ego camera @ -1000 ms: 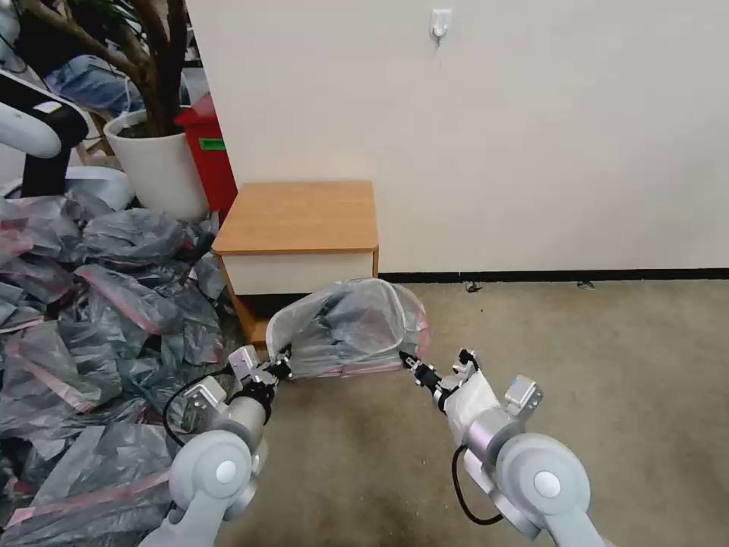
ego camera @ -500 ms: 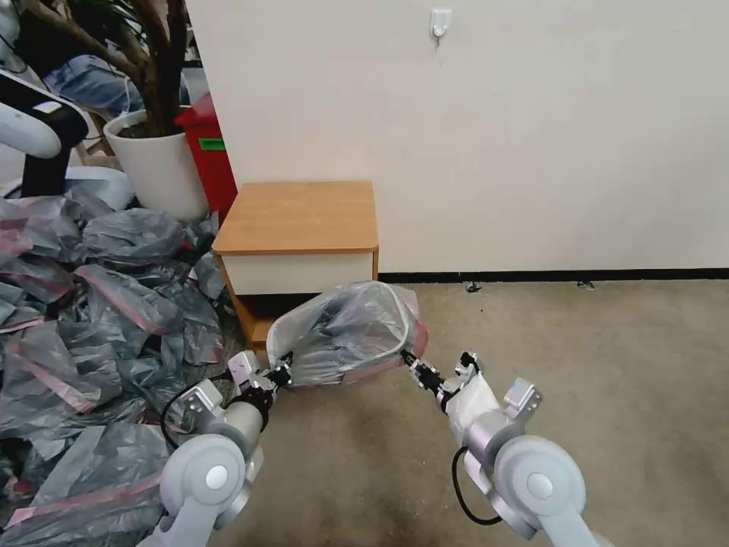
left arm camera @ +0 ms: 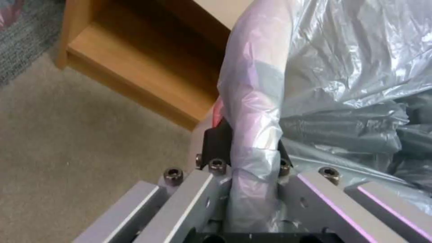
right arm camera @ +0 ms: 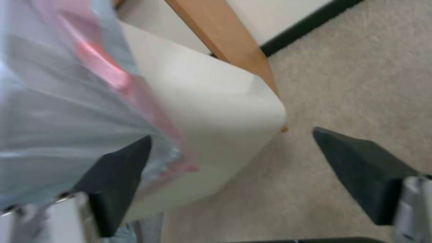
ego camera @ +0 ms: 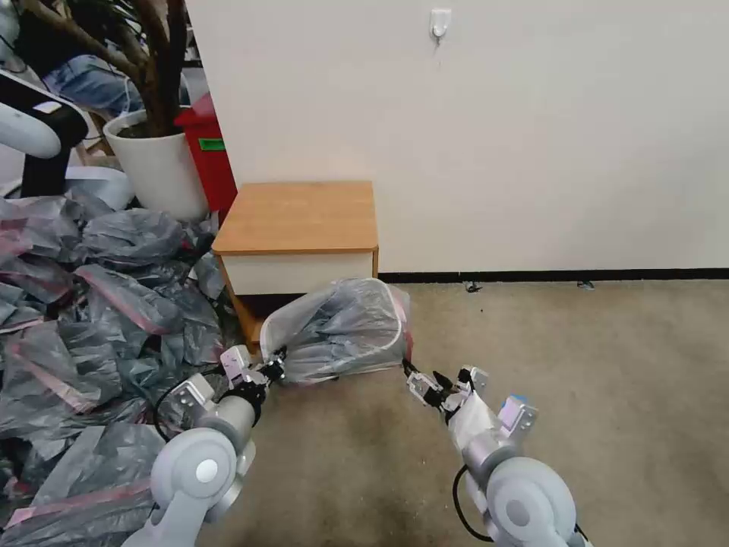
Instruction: Pick up the garbage bag from the table and place it over the trash can.
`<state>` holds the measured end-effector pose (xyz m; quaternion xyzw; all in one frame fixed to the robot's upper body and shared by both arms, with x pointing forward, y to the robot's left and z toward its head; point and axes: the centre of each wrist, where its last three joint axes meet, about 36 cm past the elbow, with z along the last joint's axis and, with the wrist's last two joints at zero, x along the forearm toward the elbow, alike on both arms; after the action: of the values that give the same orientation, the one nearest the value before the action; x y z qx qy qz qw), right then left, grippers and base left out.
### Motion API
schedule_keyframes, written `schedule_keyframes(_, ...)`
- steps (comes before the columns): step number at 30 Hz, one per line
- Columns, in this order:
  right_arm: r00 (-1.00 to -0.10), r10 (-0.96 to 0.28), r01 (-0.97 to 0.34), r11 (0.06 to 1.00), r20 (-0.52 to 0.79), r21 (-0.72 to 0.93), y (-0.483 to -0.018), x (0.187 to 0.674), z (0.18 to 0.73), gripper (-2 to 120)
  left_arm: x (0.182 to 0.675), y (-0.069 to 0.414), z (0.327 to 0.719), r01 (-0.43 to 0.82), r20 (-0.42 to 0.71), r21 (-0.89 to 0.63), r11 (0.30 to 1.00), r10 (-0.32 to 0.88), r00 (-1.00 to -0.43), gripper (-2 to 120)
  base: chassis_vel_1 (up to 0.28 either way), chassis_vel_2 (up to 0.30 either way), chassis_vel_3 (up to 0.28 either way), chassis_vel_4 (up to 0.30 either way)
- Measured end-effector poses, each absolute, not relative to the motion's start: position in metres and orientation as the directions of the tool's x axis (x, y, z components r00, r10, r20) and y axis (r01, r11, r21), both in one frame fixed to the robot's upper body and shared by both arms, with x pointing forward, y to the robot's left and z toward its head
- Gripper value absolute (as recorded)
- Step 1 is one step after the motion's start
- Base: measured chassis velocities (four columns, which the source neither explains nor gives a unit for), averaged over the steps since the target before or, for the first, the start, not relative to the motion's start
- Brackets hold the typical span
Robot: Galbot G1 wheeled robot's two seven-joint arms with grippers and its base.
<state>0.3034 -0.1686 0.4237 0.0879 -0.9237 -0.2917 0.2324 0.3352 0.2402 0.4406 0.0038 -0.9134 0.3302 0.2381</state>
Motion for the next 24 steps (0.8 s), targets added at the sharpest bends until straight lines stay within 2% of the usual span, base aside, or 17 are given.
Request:
schedule_keyframes(3, -0.89, -0.309, -0.055, 0.804, 0.336, 0.592, -0.17, 0.3, 0.43, 103, 0.339, 0.243, 0.437, -0.171, 0.444, -0.595, 0.785, 0.144, -0.885, 3, 0.0, 0.0, 0.0, 0.0)
schedule_keyframes(10, -0.914, -0.334, -0.152, 0.808, 0.23, 0.57, -0.178, 0.293, 0.432, 111, 0.35, 0.252, 0.434, -0.172, 0.447, -0.582, 0.795, 0.136, -0.884, 3, 0.0, 0.0, 0.0, 0.0)
schedule_keyframes(12, -0.916, -0.343, -0.173, 0.806, 0.207, 0.567, -0.181, 0.293, 0.431, 111, 0.351, 0.254, 0.435, -0.168, 0.446, -0.581, 0.796, 0.138, -0.884, 3, 0.0, 0.0, 0.0, 0.0)
schedule_keyframes(18, -0.876, -0.479, -0.383, 0.763, 0.058, 0.521, -0.215, 0.313, 0.418, 106, 0.348, 0.277, 0.436, -0.065, 0.412, -0.574, 0.817, 0.219, -0.884, 3, 0.0, 0.0, 0.0, 0.0)
schedule_keyframes(19, -0.876, -0.479, -0.383, 0.763, 0.058, 0.521, -0.215, 0.313, 0.418, 106, 0.348, 0.277, 0.436, -0.065, 0.412, -0.574, 0.817, 0.219, -0.884, 3, 0.0, 0.0, 0.0, 0.0)
schedule_keyframes(23, -0.798, -0.603, -0.499, 0.66, -0.001, 0.562, -0.236, 0.33, 0.411, 97, 0.346, 0.301, 0.435, 0.017, 0.382, -0.557, 0.83, 0.274, -0.882, 3, 0.0, 0.0, 0.0, 0.0)
schedule_keyframes(24, -0.798, -0.603, -0.499, 0.66, -0.001, 0.562, -0.236, 0.33, 0.411, 97, 0.346, 0.301, 0.435, 0.017, 0.382, -0.557, 0.83, 0.274, -0.882, 3, 0.0, 0.0, 0.0, 0.0)
